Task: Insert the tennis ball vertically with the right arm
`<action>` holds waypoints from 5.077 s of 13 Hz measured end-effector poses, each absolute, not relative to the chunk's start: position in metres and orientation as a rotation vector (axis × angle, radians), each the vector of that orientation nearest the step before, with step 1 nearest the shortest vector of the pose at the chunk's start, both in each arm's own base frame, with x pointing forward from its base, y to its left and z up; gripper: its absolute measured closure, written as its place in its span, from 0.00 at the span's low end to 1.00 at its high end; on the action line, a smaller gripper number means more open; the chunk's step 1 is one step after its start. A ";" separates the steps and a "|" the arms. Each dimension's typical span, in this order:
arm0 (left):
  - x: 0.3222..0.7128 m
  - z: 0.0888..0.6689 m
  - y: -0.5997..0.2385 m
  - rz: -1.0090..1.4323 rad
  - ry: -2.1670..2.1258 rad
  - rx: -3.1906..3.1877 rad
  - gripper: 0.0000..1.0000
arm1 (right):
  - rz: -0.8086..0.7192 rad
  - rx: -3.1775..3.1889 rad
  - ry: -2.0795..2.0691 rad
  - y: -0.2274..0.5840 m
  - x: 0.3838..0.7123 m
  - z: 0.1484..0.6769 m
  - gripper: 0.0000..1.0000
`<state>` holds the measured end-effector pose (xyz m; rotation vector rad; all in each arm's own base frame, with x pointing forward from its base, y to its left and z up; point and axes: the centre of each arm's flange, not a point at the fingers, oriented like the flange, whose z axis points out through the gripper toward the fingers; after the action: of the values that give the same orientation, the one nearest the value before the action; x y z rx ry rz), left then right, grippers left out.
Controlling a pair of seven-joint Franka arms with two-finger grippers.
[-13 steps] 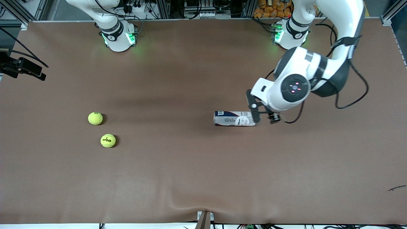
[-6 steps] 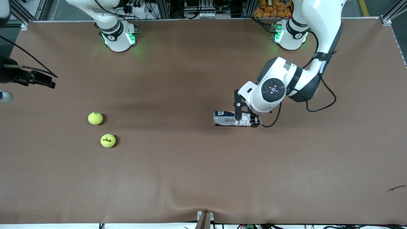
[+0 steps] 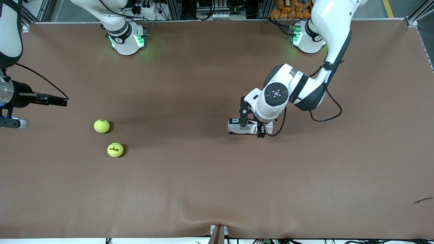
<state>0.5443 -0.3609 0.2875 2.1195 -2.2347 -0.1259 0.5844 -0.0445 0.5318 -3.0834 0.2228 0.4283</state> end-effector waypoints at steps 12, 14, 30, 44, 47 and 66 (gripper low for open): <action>0.522 0.210 -0.401 -0.105 -2.312 2.191 0.00 | 0.335 -3.096 0.236 -0.043 0.564 0.415 0.00; 0.521 0.207 -0.402 -0.110 -2.319 2.193 0.00 | 0.263 -3.104 0.241 -0.043 0.558 0.380 0.00; 0.521 0.197 -0.407 -0.079 -2.337 2.179 0.23 | 0.170 -3.114 0.328 -0.073 0.531 0.196 0.00; 0.604 0.326 -0.340 0.169 -2.110 1.773 0.24 | 0.219 -3.110 0.325 -0.072 0.538 0.209 0.33; 0.620 0.337 -0.321 0.320 -2.036 1.686 0.24 | 0.251 -3.108 0.306 -0.069 0.561 0.293 0.33; 0.588 0.202 -0.392 1.112 -1.365 1.197 0.24 | 0.229 -2.904 0.686 0.171 0.544 0.522 0.33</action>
<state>0.5876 -0.3919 0.2019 1.1966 -1.3645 1.1123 0.5444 0.1710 0.5224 -2.9036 0.6856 0.2289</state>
